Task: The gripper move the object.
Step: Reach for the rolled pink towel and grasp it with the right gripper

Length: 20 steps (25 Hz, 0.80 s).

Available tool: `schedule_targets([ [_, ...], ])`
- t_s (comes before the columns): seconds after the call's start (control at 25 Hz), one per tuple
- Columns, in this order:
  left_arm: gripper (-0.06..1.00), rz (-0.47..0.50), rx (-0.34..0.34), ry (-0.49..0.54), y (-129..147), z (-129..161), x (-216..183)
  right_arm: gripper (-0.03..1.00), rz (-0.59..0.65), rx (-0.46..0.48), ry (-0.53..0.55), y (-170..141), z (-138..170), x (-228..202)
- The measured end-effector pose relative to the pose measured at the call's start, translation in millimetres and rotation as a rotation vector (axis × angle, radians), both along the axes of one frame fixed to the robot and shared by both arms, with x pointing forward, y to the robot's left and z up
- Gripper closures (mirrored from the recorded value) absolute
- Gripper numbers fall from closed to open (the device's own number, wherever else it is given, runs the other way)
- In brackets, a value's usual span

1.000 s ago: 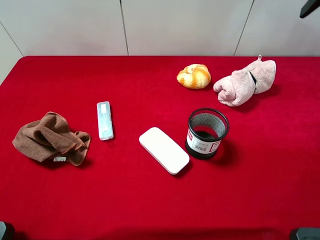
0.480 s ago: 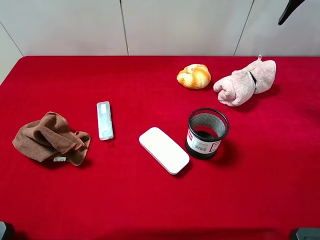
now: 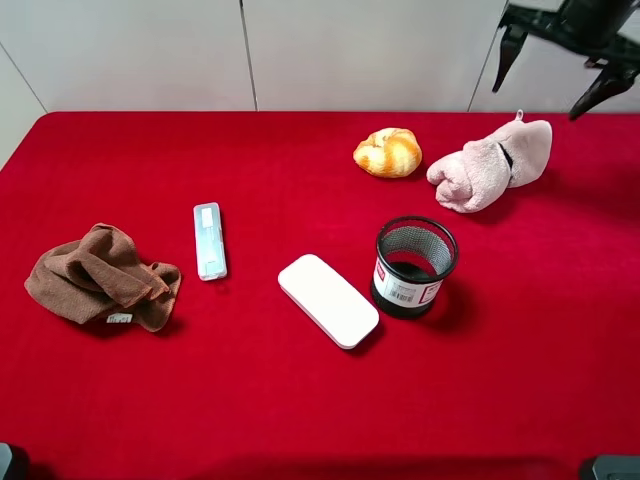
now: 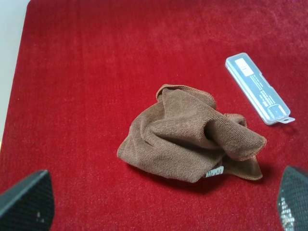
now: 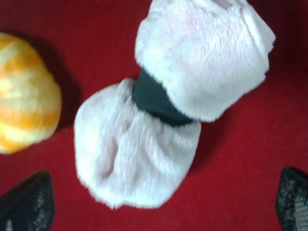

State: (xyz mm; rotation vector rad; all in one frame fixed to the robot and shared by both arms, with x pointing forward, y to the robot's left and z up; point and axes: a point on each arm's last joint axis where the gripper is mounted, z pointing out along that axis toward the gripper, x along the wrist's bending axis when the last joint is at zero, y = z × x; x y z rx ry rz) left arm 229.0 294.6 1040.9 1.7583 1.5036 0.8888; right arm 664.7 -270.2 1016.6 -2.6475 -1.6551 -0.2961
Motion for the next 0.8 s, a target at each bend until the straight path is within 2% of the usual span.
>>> schedule_targets([
  [0.52, 0.03, -0.001, 0.002, 0.0, 0, 0, 0, 0.28, -0.101, 0.022, 0.159, 3, -69, 18],
  [0.8, 0.03, -0.001, 0.002, 0.0, 0, 0, 0, 0.28, -0.152, 0.043, 0.149, 4, -89, 26],
])
